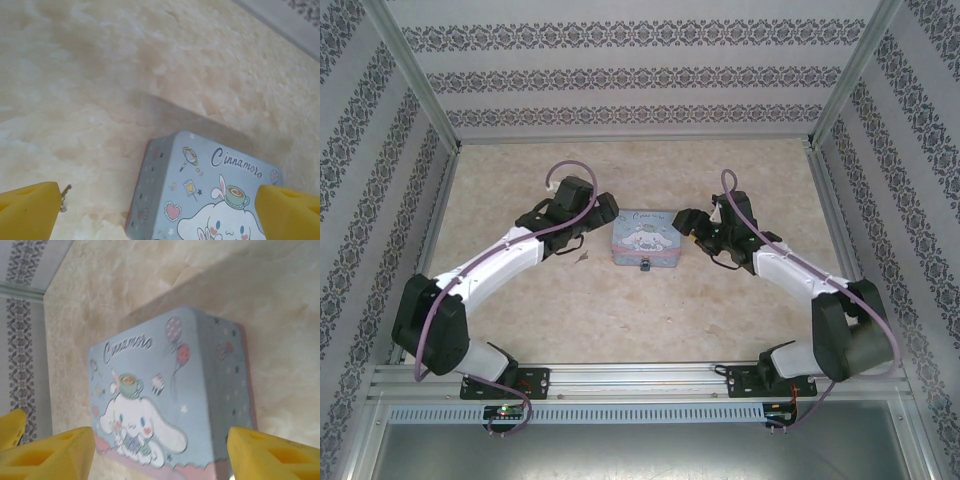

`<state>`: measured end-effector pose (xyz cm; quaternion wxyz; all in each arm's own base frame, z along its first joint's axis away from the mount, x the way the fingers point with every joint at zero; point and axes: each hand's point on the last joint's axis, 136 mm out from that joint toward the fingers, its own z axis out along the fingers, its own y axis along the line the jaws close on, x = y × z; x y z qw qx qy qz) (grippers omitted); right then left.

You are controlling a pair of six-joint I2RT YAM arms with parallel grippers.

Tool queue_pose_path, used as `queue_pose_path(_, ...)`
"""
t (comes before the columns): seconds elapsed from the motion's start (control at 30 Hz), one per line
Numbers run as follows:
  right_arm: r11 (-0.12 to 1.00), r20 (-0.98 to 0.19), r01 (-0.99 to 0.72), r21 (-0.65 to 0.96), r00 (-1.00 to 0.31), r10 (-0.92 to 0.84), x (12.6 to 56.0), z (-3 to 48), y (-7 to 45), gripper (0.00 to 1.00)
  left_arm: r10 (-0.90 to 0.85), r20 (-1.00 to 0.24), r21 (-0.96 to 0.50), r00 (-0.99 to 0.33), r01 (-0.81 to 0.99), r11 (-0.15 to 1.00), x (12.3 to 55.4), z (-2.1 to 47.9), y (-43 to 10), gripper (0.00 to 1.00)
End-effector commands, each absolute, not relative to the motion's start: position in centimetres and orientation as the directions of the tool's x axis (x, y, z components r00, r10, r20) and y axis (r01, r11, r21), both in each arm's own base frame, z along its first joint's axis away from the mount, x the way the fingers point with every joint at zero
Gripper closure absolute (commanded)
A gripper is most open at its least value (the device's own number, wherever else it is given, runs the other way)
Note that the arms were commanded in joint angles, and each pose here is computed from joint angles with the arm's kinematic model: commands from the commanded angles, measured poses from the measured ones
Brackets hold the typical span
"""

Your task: Unlock the padlock with the key

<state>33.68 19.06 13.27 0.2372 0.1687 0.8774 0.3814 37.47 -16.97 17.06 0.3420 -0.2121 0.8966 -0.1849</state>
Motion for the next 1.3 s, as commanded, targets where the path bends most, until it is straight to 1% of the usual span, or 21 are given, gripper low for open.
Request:
queue_pose_path(0.0,0.692,-0.329,0.068,0.718,-0.843,0.425,31.8,13.6,19.9,0.29,-0.656,-0.412,-0.482,-0.633,-0.46,0.746,35.1,15.0,-14.4,0.01)
queue_pose_path(0.07,0.698,-0.337,0.039,0.715,-0.855,0.394,30.9,13.9,21.0,0.29,-0.722,-0.356,-0.496,-0.593,-0.535,0.684,34.3,14.5,-13.7,0.01)
queue_pose_path(0.2,0.704,-0.34,-0.003,0.711,-0.877,0.339,29.6,13.9,23.0,0.3,-0.849,-0.241,-0.508,-0.47,-0.685,0.523,32.5,13.3,-12.3,0.01)
queue_pose_path(0.3,0.705,-0.336,-0.016,0.709,-0.886,0.319,29.0,13.5,24.1,0.3,-0.902,-0.181,-0.507,-0.392,-0.749,0.428,31.8,12.7,-11.9,0.01)
queue_pose_path(0.37,0.704,-0.331,-0.018,0.71,-0.891,0.312,28.9,13.2,24.6,0.3,-0.921,-0.154,-0.487,-0.359,-0.783,0.387,31.5,12.2,-11.7,0.01)
queue_pose_path(0.47,0.705,-0.321,-0.015,0.71,-0.897,0.303,29.1,12.6,25.3,0.3,-0.948,-0.115,-0.417,-0.297,-0.851,0.318,30.6,11.0,-11.5,0.0)
queue_pose_path(0.53,0.705,-0.315,-0.014,0.709,-0.901,0.299,29.2,12.2,25.6,0.3,-0.962,-0.078,-0.367,-0.262,-0.89,0.272,30.3,9.9,-11.7,0.06)
queue_pose_path(0.6,0.707,-0.311,-0.012,0.707,-0.903,0.296,29.4,12.0,25.8,0.3,-0.971,-0.03,-0.321,-0.238,-0.917,0.235,30.2,8.9,-12.4,0.1)
queue_pose_path(0.67,0.706,-0.311,-0.012,0.708,-0.903,0.297,29.6,11.9,26.0,0.3,-0.974,0.004,-0.282,-0.226,-0.935,0.216,30.4,8.0,-13.0,0.17)
queue_pose_path(0.73,0.707,-0.31,-0.012,0.707,-0.904,0.295,29.7,11.9,26.1,0.3,-0.974,0.026,-0.25,-0.225,-0.945,0.212,30.7,7.4,-13.7,0.26)
queue_pose_path(0.9,0.71,-0.31,-0.011,0.704,-0.904,0.294,29.8,11.8,26.1,0.3,-0.975,0.046,-0.201,-0.217,-0.958,0.204,31.5,6.4,-14.4,0.36)
queue_pose_path(1.0,0.71,-0.312,-0.011,0.704,-0.903,0.295,29.9,11.8,26.1,0.3,-0.98,0.048,-0.19,-0.192,-0.965,0.179,31.6,5.8,-14.3,0.38)
queue_pose_path(1.27,0.706,-0.316,-0.017,0.708,-0.902,0.295,29.6,12.2,26.0,0.3,-0.992,0.068,-0.183,-0.104,-0.979,0.09,31.4,3.7,-13.5,0.38)
